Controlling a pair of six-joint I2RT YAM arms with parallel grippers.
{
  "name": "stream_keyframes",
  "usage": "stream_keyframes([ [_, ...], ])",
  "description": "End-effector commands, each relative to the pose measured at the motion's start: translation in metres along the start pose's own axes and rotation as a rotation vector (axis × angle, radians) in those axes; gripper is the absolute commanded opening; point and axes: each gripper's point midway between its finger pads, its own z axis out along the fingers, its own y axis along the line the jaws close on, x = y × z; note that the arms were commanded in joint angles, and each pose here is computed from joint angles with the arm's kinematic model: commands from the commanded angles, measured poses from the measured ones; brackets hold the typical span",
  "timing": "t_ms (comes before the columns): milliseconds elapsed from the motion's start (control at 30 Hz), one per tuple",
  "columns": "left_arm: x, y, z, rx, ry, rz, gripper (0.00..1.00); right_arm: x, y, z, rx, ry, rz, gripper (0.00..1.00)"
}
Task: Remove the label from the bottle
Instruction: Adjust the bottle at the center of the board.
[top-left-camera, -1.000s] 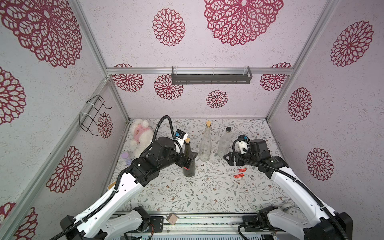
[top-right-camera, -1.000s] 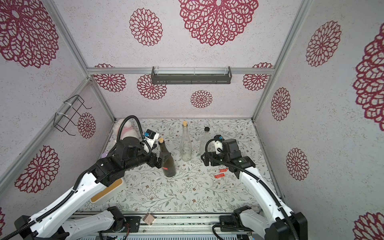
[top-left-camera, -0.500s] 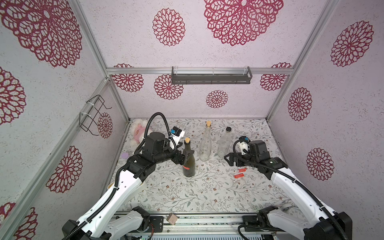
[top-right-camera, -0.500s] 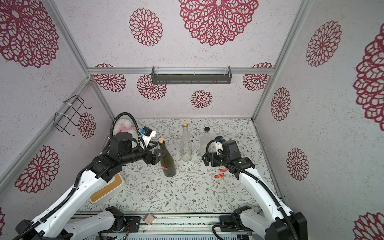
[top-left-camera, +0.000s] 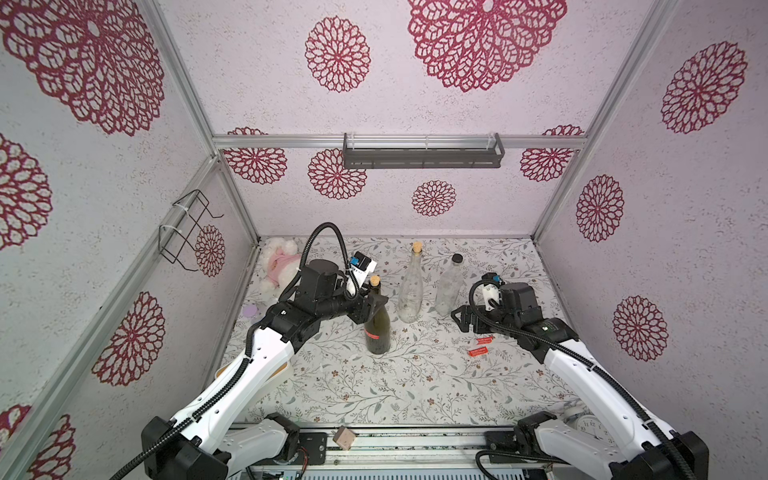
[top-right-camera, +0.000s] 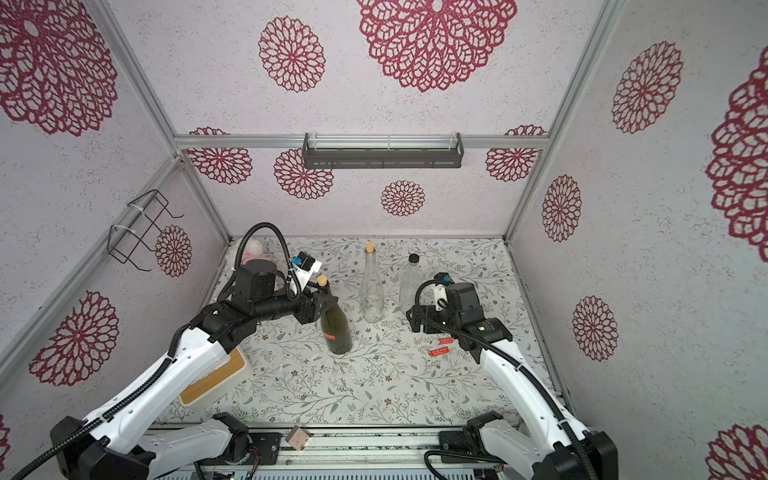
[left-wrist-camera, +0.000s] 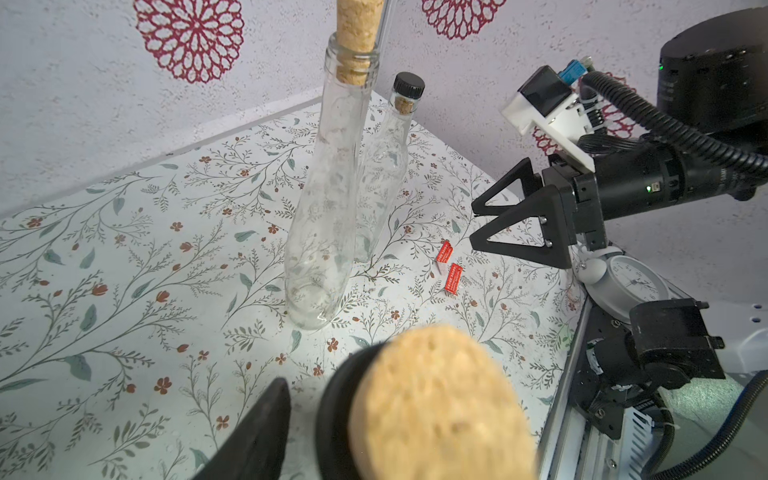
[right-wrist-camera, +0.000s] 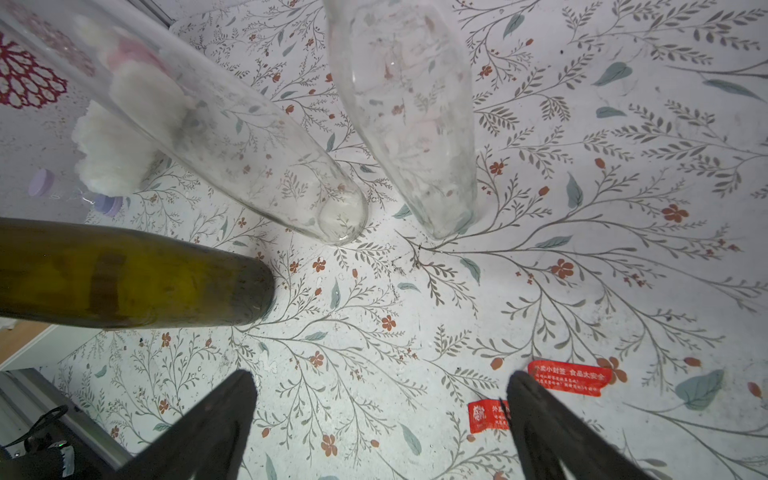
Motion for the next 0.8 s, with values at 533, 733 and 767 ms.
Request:
stream_keyframes([
  [533, -0.027, 0.011, -0.022, -0.107, -0.113, -0.021, 0.22, -0.021, 0.007, -0.004, -0.002, -0.044, -0.062, 0.96],
  [733, -0.046, 0.022, -0.05, -0.325, -0.183, -0.064, 0.19, -0.027, 0.007, -0.004, 0.071, -0.042, -0.126, 0.94],
  [767, -0.05, 0.022, -0.054, -0.368, -0.195, -0.071, 0.19, -0.028, 0.009, -0.004, 0.064, -0.044, -0.133, 0.94],
])
